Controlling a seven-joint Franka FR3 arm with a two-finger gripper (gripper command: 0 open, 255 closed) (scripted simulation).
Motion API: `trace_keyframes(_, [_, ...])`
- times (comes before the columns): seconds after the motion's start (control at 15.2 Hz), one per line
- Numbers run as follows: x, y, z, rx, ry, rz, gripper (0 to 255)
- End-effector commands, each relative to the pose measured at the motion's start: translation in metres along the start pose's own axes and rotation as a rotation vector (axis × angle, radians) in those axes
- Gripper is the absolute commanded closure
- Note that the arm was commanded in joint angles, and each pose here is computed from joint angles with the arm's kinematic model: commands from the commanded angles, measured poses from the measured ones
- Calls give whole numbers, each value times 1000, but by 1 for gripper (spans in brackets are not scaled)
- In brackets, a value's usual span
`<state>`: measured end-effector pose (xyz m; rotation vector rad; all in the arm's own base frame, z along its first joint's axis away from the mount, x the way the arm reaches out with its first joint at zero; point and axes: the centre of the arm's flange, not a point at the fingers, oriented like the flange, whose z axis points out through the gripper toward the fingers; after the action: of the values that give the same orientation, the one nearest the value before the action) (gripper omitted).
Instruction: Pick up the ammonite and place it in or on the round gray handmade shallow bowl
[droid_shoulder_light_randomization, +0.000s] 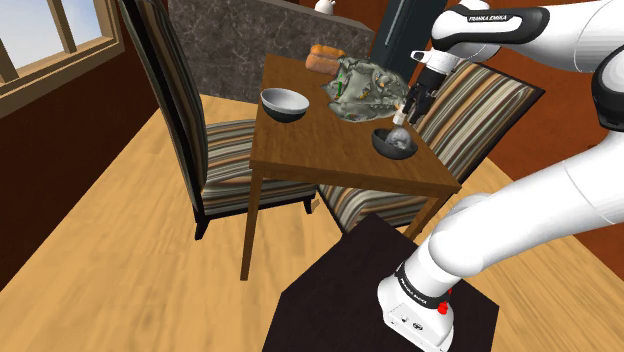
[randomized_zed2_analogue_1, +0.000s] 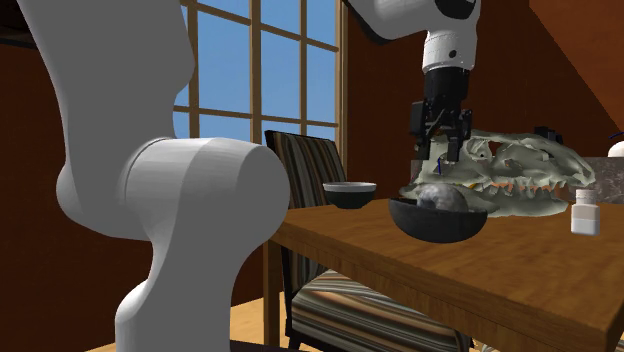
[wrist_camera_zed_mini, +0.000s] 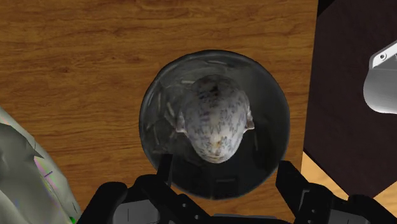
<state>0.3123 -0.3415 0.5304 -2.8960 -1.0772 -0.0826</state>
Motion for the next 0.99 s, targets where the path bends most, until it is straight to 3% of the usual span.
trace_keyframes(0.0, [0, 0, 0, 0, 0, 0, 0])
trace_keyframes(0.2, [0, 0, 0, 0, 0, 0, 0])
trace_keyframes(0.46, [0, 0, -50, 0, 0, 0, 0])
trace_keyframes(0.92, [0, 0, -50, 0, 0, 0, 0])
